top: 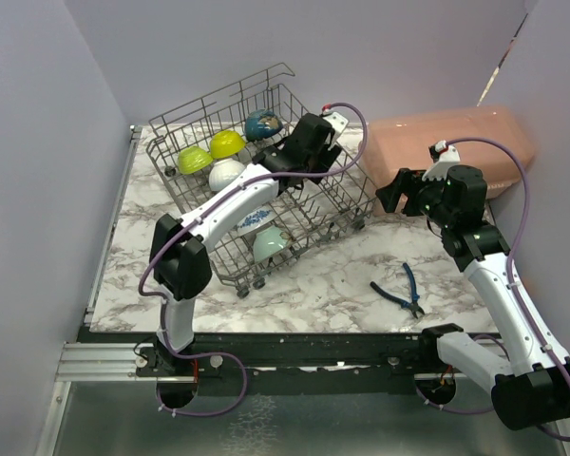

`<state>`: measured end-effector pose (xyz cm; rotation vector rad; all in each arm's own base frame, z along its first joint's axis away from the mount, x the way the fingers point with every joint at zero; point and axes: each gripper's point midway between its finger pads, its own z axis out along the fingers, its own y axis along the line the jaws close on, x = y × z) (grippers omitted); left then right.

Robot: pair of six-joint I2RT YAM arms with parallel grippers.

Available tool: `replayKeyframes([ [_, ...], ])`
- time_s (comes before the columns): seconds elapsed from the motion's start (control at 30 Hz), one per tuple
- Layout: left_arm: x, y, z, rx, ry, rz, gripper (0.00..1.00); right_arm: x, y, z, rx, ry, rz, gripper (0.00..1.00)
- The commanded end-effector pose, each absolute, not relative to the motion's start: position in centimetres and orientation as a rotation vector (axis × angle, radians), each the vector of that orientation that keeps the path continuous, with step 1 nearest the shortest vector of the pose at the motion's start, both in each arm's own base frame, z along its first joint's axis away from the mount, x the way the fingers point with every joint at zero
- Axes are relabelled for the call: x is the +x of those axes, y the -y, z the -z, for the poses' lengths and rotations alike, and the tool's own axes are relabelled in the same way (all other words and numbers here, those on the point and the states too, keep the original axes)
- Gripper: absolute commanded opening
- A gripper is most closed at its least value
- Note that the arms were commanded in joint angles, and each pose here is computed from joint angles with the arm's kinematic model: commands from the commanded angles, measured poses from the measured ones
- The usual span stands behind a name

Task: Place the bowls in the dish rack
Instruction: Pick up the bowl from the dish rack, then turn the bowl upside down on the dish rack.

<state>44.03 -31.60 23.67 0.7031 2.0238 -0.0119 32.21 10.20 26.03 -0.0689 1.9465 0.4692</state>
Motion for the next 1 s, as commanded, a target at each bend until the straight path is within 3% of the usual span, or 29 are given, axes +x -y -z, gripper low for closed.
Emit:
replayKeyframes([
  [0.0, 42.8, 32.4, -29.5, 0.803, -1.838, 0.109, 0.0, 32.2, -10.0, -26.6, -0.074, -1.938, -0.458, 0.82],
  [0.53, 40.0, 33.3, -25.5, 0.988, -1.864, 0.205, 0.0, 32.0, -9.8, -26.4, -0.073, -1.944, -0.45, 0.82],
  [0.97, 40.7, 33.3, -22.0, 0.989, -1.929, 0.098, 0.0, 31.9, -9.8, -26.2, -0.074, -1.947, -0.449, 0.82],
])
